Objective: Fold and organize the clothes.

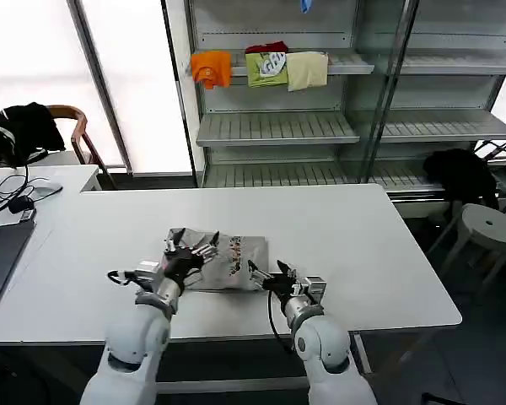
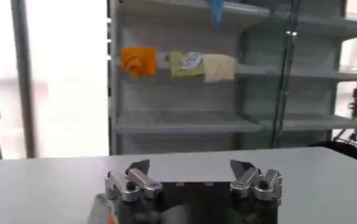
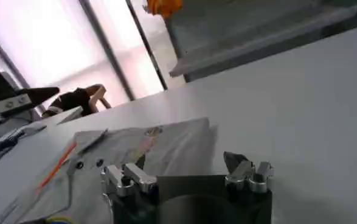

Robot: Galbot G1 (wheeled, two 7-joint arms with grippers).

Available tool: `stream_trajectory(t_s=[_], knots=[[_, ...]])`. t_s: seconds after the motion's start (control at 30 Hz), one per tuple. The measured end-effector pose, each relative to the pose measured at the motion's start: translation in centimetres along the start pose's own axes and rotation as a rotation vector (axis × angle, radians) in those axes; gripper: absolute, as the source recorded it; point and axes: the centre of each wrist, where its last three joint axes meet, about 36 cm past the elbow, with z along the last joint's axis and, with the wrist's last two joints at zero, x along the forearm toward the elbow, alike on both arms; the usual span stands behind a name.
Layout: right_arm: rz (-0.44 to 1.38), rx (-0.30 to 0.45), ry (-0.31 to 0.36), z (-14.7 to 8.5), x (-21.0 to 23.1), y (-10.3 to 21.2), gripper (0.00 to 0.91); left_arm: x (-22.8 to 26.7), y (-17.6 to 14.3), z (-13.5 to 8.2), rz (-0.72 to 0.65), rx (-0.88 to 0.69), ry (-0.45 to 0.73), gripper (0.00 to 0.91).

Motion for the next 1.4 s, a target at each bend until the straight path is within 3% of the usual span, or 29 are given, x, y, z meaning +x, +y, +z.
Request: stream_trajectory(t_s=[0.03, 0.07, 0.1, 0.5, 0.97, 1.4], knots=[[-0.005, -0.007, 0.009, 0.2, -0.2, 0.1, 0.171, 0.2, 0.7, 0.1, -0.011, 0.004, 0.003, 0.907], [-0.010, -0.012, 0.018, 0.3, -0.3, 0.2, 0.010, 0.4, 1.3, 0.1, -0.023, 0.009, 0.006, 0.907], [-0.012, -0.017, 0.026, 0.5, -0.4, 0.2, 0.000, 0.6, 1.9, 0.1, -0.032, 0.014, 0.008, 0.907], [-0.002, -0.080, 0.052, 0.7, -0.5, 0.1, 0.000, 2.1, 6.8, 0.1, -0.123, 0.075, 0.006, 0.907], [0.019, -0.149, -0.033, -2.5, 0.9, -0.4, 0.000, 2.9, 8.4, 0.5, -0.160, 0.106, 0.008, 0.907], [0.092, -0.104, -0.058, -3.7, 3.2, -3.9, 0.000, 3.7, 8.6, 0.5, -0.164, 0.111, 0.010, 0.907]])
